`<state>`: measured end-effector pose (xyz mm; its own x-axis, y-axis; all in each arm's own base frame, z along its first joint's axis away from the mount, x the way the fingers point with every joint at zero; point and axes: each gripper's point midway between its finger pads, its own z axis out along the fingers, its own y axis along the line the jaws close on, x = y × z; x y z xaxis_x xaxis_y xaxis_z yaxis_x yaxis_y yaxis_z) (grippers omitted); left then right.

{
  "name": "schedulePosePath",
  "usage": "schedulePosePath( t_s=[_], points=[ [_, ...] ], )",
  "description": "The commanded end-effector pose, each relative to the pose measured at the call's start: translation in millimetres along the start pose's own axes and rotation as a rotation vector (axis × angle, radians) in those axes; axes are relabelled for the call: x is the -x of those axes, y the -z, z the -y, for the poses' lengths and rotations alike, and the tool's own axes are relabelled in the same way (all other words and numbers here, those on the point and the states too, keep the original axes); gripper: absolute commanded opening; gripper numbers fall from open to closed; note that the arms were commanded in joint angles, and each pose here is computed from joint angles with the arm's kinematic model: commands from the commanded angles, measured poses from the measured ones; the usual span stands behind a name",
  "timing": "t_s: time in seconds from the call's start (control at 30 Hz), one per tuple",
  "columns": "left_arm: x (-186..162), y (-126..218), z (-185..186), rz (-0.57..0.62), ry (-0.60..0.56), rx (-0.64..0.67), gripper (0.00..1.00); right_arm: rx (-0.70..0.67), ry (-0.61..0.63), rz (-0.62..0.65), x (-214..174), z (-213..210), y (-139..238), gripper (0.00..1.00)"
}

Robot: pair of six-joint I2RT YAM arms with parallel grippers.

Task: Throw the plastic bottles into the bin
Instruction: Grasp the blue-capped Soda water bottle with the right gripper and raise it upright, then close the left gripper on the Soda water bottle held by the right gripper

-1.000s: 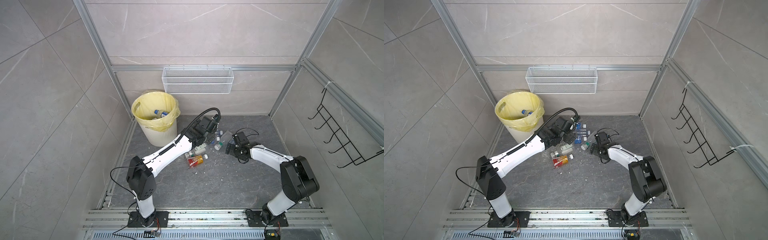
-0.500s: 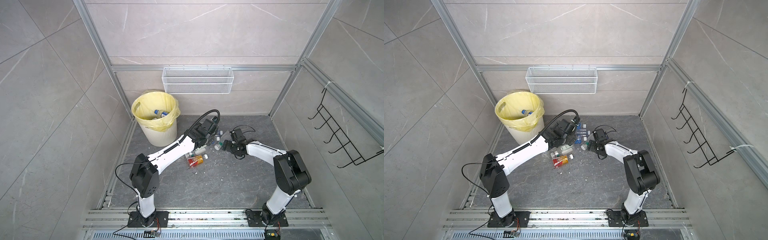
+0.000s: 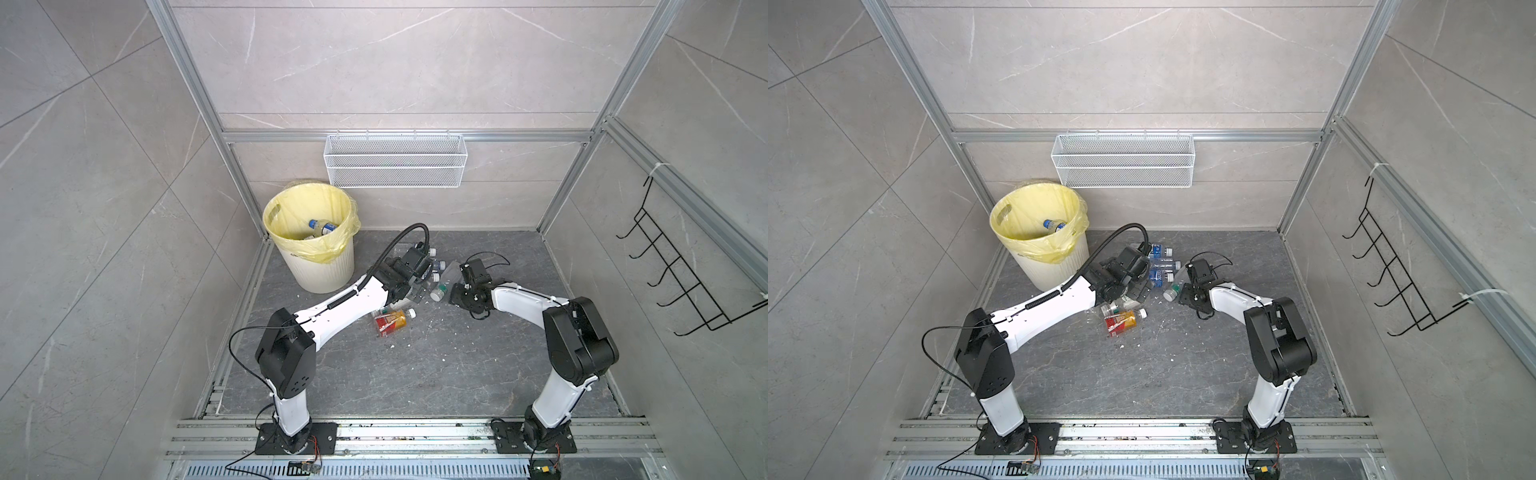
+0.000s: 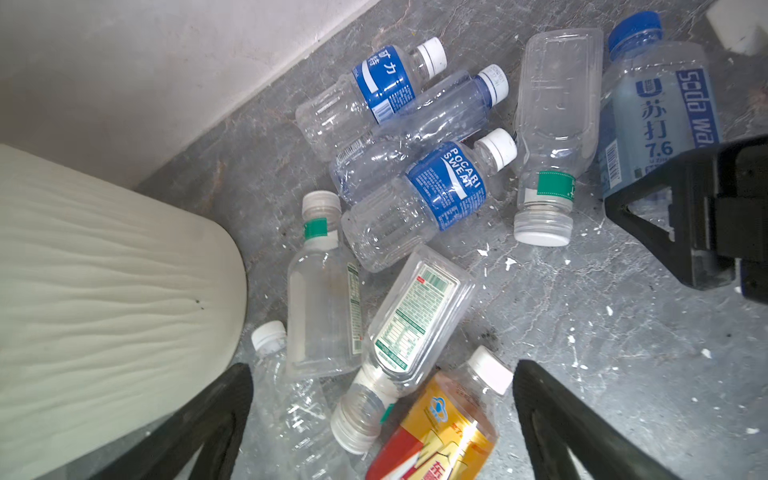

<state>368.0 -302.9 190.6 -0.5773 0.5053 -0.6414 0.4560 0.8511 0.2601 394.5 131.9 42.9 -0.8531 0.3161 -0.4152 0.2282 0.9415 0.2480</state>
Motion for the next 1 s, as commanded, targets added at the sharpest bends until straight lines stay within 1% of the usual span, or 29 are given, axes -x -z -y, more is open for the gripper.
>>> schedulePosePath(
  t_s=[0.0,0.1,0.23,0.4,0.5,0.6,0.7,0.77,0.83,0.97],
  points=[
    [11,28,-5,0.047,0.115,-0.030,1.00,-0.022,0.026,-0.040,-18,14,10,0.60],
    [9,32,-5,0.036,0.168,-0.042,1.00,-0.003,0.049,-0.035,-23,15,22,0.60],
    [8,39,-1,0.025,0.211,-0.081,1.00,0.035,0.072,-0.021,-29,14,40,0.57],
    [11,46,3,0.022,0.282,-0.131,1.00,0.102,0.137,0.006,-32,0,65,0.56],
    [15,52,1,0.022,0.334,-0.148,1.00,0.150,0.205,0.042,-33,-17,84,0.56],
    [17,55,-10,0.016,0.423,-0.161,1.00,0.217,0.283,0.093,-36,-40,105,0.56],
    [16,56,-22,-0.008,0.565,-0.241,1.00,0.283,0.361,0.134,-42,-64,124,0.56],
    [20,57,-27,0.020,0.665,-0.333,1.00,0.343,0.417,0.156,-50,-85,138,0.56],
    [23,61,-29,0.057,0.709,-0.388,1.00,0.407,0.459,0.169,-57,-104,149,0.56],
    [25,69,-33,0.092,0.753,-0.426,1.00,0.490,0.505,0.185,-67,-129,166,0.56]
  ],
)
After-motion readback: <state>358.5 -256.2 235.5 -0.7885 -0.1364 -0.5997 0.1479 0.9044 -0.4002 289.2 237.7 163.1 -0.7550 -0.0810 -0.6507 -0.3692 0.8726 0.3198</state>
